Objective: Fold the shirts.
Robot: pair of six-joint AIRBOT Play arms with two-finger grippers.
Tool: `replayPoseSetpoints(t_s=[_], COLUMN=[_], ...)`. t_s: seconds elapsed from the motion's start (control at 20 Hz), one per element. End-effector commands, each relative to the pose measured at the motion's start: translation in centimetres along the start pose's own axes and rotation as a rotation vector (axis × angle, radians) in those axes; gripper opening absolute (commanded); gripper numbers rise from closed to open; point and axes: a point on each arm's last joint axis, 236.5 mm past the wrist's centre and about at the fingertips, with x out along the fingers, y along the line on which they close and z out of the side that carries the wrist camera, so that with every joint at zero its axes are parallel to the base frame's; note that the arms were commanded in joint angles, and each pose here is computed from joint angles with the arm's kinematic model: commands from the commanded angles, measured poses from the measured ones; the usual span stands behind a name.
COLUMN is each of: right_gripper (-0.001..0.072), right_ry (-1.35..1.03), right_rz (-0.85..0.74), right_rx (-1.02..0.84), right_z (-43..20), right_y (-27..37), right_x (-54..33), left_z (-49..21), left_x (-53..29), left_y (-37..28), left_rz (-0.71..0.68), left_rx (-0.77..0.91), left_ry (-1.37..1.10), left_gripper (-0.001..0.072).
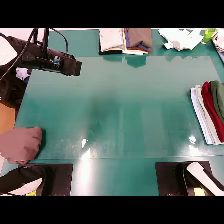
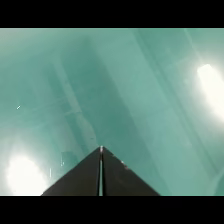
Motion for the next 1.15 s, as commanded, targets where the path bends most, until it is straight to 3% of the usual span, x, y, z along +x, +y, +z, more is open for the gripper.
replayPoseSetpoints(t_s=[0.0, 0.1, 0.25, 0.5, 0.65, 0.7, 1.1], right_gripper=[0.0614, 0.0613, 0.0555, 0.0544, 0.0045, 0.0019, 0.0019], right_ry=[-0.056, -0.008, 0.073, 0.220, 0.287, 0.297, 0.279], right_rz=[0.376, 0.504, 0.652, 0.789, 0.810, 0.813, 0.803], right_rx=[-0.097, -0.257, -0.501, -0.753, -0.825, -0.836, -0.801], right_z=[2.0, -0.7, -6.7, -16.2, -19.6, -20.1, -18.8], right_y=[13.7, 21.0, 30.0, 37.9, 39.3, 39.6, 39.1], right_x=[-2.4, -3.3, -4.9, -6.0, -5.9, -5.9, -5.5], left_z=[0.0, 0.3, 0.6, 0.7, 0.6, 0.7, 0.6], left_x=[0.0, 0.0, 0.0, 0.0, 0.0, 0.0, 0.0], left_y=[0.0, 0.0, 0.2, 0.1, 0.1, 0.1, 0.1], left_rz=[0.000, 0.001, 0.006, 0.004, 0.004, 0.004, 0.004], left_rx=[0.000, 0.000, 0.002, 0.001, 0.001, 0.000, 0.000], left_ry=[0.000, -0.012, -0.026, -0.028, -0.027, -0.027, -0.027], left_gripper=[0.0032, 0.0032, 0.0032, 0.0032, 0.0032, 0.0032, 0.0032])
